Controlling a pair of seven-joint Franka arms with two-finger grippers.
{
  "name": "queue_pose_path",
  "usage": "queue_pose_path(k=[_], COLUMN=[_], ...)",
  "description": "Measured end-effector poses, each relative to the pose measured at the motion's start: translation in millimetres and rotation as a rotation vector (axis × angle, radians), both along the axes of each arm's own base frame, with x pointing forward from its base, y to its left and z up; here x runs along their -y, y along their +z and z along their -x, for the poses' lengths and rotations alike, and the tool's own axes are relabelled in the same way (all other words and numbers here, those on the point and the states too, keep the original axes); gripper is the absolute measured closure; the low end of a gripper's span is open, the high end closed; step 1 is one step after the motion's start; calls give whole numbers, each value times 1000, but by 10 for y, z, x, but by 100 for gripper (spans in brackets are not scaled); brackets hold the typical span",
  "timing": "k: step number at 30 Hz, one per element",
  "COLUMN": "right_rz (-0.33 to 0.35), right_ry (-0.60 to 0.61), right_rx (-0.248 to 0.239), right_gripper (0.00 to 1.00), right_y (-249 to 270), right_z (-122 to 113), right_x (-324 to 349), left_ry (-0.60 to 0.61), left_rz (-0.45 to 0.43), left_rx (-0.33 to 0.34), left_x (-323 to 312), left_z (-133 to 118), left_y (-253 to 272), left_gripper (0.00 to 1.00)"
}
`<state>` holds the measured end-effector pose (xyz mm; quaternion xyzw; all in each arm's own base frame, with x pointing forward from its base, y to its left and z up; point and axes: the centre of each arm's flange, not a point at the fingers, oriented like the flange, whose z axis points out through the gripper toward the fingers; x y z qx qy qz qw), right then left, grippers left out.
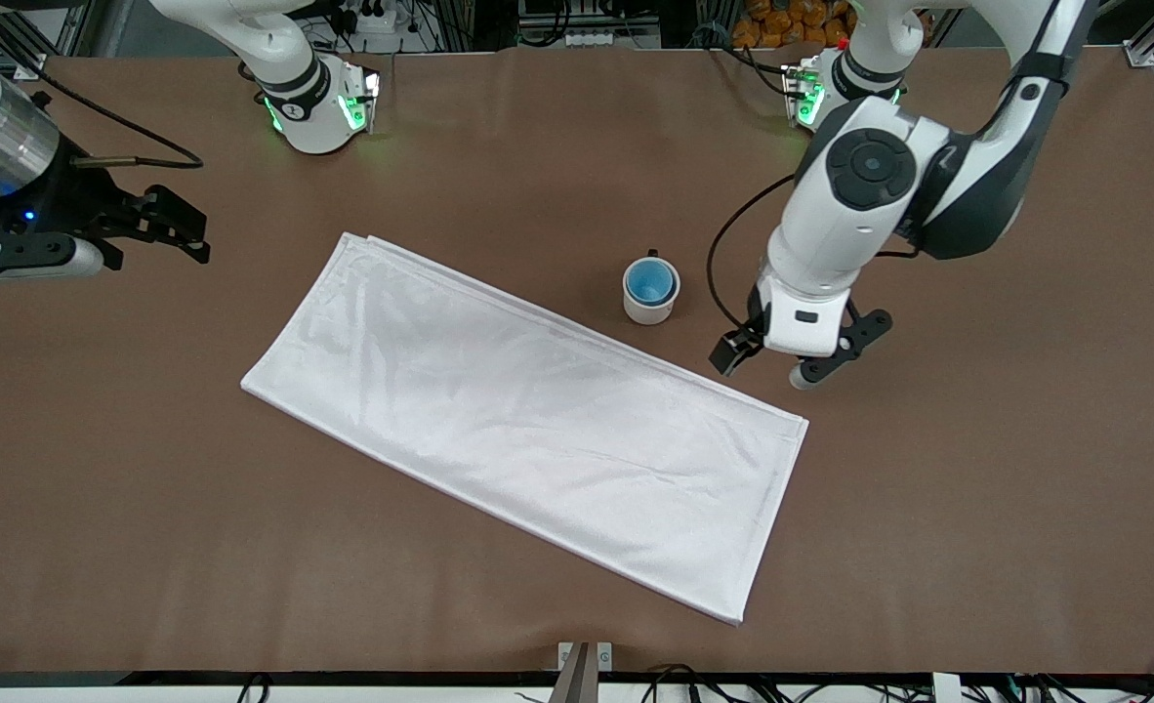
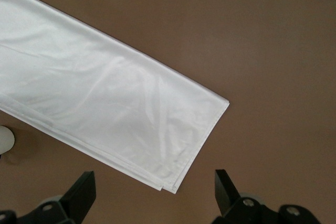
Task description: Place blue cup into white mug on table
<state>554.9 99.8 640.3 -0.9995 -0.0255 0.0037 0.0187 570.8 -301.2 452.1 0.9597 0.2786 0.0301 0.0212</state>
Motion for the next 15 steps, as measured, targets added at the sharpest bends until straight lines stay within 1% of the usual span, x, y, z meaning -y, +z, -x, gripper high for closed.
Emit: queue_pose_path(k=[6,11,15], right_rz=[3,15,26], right_ry=[1,-1,-2], right_rx=[8,16,18], right_gripper=[0,0,0], right_y=[-12,-21,-73], right_z=[-12,-28,-45], right_x=[-4,16,27], left_ry=[-131,-257,-355], left_rz=[-68,-107,-145], left_rx=[-70,-92,-106], left_x=[-123,-290,-661], left_z=[94,142,115], left_y=[39,92,87], left_gripper=[0,0,0])
